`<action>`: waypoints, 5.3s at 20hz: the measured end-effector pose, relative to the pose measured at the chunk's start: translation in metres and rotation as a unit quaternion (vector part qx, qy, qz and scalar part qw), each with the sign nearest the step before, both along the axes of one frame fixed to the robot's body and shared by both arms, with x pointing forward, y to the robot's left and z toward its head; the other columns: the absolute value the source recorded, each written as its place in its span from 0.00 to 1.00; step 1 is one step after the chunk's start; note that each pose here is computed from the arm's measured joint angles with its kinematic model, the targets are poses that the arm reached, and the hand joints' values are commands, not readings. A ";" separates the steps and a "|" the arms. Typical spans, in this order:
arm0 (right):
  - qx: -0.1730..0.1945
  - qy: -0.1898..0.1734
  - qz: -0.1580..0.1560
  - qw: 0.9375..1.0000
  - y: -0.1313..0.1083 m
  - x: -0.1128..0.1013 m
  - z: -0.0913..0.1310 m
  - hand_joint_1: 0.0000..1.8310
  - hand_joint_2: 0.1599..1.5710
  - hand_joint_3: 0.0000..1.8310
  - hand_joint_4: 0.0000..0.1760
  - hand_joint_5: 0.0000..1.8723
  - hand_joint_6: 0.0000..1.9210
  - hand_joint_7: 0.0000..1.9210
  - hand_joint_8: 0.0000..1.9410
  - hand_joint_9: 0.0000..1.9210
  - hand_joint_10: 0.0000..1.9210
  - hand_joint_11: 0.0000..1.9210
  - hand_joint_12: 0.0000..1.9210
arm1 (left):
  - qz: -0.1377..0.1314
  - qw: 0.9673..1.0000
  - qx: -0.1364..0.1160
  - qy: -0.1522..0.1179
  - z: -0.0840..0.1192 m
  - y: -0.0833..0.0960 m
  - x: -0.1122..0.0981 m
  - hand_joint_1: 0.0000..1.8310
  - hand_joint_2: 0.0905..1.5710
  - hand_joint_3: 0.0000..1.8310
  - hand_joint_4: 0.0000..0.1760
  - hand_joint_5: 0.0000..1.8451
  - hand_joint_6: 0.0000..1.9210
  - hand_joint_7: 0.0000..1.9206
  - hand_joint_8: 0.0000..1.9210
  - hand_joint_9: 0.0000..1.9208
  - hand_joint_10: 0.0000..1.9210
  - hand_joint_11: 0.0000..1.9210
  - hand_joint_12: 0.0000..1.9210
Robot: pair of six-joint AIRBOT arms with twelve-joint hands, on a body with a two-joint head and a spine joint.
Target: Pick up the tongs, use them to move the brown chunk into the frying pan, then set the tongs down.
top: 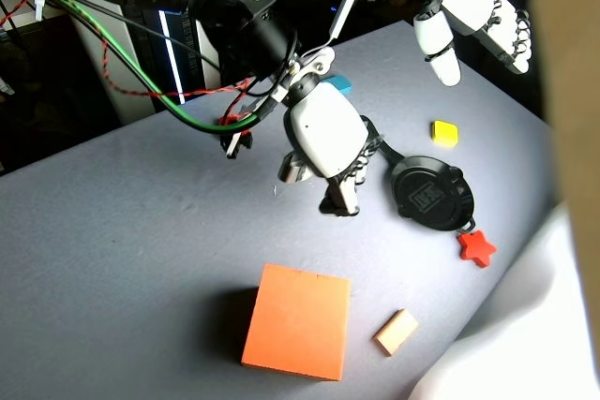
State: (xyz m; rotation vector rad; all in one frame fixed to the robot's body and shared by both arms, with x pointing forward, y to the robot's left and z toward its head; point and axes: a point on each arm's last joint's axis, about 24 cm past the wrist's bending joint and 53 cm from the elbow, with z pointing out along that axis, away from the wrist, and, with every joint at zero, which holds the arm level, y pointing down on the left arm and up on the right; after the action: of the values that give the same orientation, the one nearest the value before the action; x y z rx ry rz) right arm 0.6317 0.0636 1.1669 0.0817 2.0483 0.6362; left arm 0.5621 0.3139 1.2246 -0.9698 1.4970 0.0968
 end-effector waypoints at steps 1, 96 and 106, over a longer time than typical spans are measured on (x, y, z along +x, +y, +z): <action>-0.002 -0.001 0.000 1.000 -0.001 0.000 -0.001 0.59 0.77 0.00 0.00 0.39 0.71 0.52 0.03 0.39 0.31 0.20 0.76 | 0.000 1.000 0.000 0.000 0.000 0.000 0.000 0.02 0.81 0.00 0.21 0.00 0.00 0.00 0.00 0.00 0.00 0.00 0.00; -0.090 -0.166 0.136 0.973 -0.015 -0.018 0.024 0.36 0.91 0.00 0.00 0.51 0.63 0.67 0.74 0.69 0.92 0.59 1.00 | -0.006 1.000 0.002 -0.001 0.001 -0.004 0.002 0.02 0.82 0.00 0.15 0.00 0.00 0.01 0.00 0.00 0.00 0.00 0.05; -0.116 -0.211 0.160 0.957 -0.014 -0.022 0.023 0.42 0.83 0.01 0.00 0.46 0.55 0.60 0.53 0.54 0.78 0.39 1.00 | -0.007 1.000 0.002 -0.001 0.001 -0.004 0.002 0.00 0.82 0.00 0.16 0.00 0.00 0.01 0.00 0.00 0.00 0.00 0.04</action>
State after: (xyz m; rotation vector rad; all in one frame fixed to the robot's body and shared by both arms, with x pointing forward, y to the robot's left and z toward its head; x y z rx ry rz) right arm 0.6101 0.0494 1.1894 -0.4938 1.7123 0.5475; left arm 0.5639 0.3098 1.2253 -0.9561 1.5007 0.0887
